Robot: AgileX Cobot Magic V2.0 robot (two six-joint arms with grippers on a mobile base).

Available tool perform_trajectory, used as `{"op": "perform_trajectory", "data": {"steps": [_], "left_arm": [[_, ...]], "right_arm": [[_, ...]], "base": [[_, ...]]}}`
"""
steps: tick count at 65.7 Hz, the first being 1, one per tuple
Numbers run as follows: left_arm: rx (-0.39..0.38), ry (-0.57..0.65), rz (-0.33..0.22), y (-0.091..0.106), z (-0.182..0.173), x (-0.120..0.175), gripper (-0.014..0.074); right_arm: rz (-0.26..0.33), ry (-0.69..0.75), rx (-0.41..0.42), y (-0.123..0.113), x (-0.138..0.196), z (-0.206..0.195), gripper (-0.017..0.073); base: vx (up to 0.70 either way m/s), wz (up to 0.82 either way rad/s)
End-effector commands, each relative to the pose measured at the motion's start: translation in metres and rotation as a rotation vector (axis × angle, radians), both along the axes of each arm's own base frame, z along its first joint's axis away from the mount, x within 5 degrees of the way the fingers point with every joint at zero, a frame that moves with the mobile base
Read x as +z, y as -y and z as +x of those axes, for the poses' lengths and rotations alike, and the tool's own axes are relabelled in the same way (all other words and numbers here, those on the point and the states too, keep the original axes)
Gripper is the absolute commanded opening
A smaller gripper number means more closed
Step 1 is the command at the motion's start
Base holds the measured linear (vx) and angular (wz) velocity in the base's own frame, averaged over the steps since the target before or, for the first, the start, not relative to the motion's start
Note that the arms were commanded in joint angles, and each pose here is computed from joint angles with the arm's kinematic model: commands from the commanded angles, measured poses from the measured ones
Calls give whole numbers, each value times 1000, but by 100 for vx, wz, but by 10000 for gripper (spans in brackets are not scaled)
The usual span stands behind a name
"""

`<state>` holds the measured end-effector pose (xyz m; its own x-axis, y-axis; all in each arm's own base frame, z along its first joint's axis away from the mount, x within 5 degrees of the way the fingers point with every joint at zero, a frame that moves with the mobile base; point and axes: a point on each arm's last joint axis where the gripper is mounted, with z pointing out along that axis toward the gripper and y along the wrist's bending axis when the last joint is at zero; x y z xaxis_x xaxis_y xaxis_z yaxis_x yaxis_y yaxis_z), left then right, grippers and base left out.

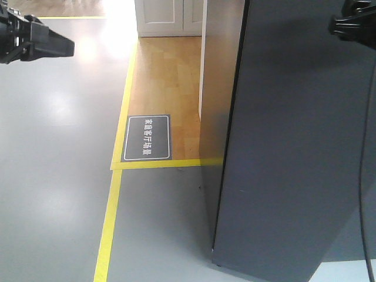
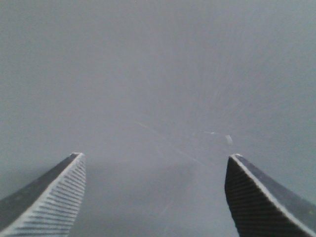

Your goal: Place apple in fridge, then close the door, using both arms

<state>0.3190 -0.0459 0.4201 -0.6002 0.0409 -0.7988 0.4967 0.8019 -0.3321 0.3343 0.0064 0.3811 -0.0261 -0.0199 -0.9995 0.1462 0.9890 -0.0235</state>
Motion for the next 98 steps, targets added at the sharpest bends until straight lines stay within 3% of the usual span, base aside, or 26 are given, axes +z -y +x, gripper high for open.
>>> {"op": "perform_trajectory", "data": {"steps": [1, 13, 31, 47, 61, 70, 84, 90, 98], "left_arm": [[50, 89, -34, -1, -9, 24, 251], [64, 96, -14, -3, -8, 24, 251], [91, 121, 3, -5, -6, 25, 251], [114, 135, 42, -9, -4, 24, 251], [174, 130, 49, -13, -1, 23, 251], [184, 125, 47, -14, -1, 23, 251], [190, 132, 46, -14, -1, 24, 251], [194, 137, 47, -14, 0, 24, 251], [203, 148, 44, -15, 0, 25, 251]], "right_arm": [[-14, 86, -64, 6, 19, 5, 553], [13, 71, -100, 7, 9, 24, 553], [-19, 44, -125, 8, 7, 46, 553], [94, 8, -101, 30, 9, 69, 553], [117, -27, -30, 43, 4, 88, 543], [115, -30, -20, 45, 3, 95, 538], [64, -41, -4, 44, 2, 100, 538], [27, -28, -2, 44, 9, 95, 535], [21, 7, 38, 39, 29, 82, 510]], "base": [[0, 0], [0, 0], [0, 0], [0, 0], [0, 0], [0, 0], [0, 0], [0, 0], [0, 0]]}}
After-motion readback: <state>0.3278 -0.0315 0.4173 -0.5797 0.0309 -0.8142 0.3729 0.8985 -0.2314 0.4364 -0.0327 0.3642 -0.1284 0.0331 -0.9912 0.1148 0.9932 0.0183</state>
